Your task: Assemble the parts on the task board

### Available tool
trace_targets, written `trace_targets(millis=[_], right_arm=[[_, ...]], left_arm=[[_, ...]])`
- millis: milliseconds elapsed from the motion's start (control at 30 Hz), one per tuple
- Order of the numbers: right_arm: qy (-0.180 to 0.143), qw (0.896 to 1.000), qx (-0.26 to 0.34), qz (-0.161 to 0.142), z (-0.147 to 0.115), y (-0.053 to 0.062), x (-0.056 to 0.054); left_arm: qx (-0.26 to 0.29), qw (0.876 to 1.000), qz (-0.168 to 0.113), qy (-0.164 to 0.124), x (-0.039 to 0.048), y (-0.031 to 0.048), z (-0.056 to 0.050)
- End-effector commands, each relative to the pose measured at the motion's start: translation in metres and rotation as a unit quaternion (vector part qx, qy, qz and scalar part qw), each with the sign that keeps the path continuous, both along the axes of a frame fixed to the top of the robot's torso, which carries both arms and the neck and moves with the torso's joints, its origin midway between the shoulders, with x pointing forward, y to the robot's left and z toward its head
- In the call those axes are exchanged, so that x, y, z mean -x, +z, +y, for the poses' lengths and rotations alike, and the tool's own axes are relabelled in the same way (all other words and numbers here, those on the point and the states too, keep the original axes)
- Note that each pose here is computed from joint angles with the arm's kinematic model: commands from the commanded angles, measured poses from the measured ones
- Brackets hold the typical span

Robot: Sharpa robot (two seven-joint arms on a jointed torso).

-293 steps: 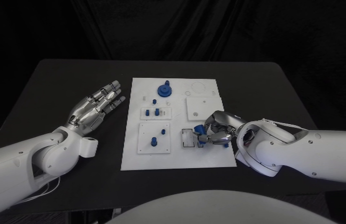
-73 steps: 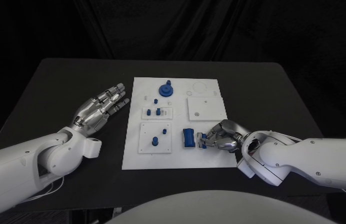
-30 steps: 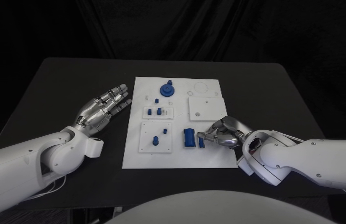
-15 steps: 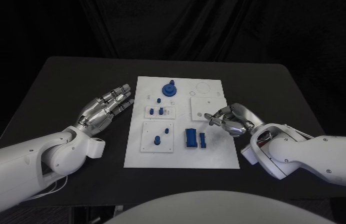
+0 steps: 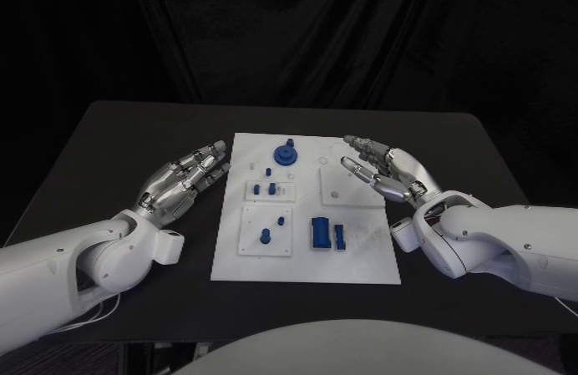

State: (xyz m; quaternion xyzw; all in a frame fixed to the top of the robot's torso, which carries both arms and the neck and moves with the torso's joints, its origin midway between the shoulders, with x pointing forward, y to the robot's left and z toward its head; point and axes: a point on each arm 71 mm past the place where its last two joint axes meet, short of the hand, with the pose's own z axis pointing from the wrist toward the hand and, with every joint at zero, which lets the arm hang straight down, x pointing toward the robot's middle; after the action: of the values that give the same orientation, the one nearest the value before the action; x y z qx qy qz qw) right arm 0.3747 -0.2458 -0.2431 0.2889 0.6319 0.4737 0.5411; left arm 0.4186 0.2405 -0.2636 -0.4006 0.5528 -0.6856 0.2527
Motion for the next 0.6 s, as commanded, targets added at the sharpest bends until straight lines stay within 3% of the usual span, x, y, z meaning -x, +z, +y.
trace_targets(millis=[33, 333, 367, 600], right_arm=[[0.02, 0.997, -0.073, -0.006, 0.001, 0.002, -0.004], [0.031, 0.995, -0.088, -0.02, 0.001, -0.002, -0.009], [0.014, 0.998, -0.057, -0.012, 0.0, -0.003, -0.009], [-0.009, 0.997, -0.078, -0.007, 0.008, 0.0, -0.024]], left_arm=[[0.048, 0.996, -0.073, 0.025, -0.0014, 0.0125, -0.001], [0.056, 0.995, -0.078, 0.016, -0.0063, 0.0106, -0.011], [0.002, 1.0, -0.002, -0.008, -0.005, -0.0023, -0.015], [-0.012, 1.0, -0.006, 0.013, -0.009, 0.0003, -0.018]])
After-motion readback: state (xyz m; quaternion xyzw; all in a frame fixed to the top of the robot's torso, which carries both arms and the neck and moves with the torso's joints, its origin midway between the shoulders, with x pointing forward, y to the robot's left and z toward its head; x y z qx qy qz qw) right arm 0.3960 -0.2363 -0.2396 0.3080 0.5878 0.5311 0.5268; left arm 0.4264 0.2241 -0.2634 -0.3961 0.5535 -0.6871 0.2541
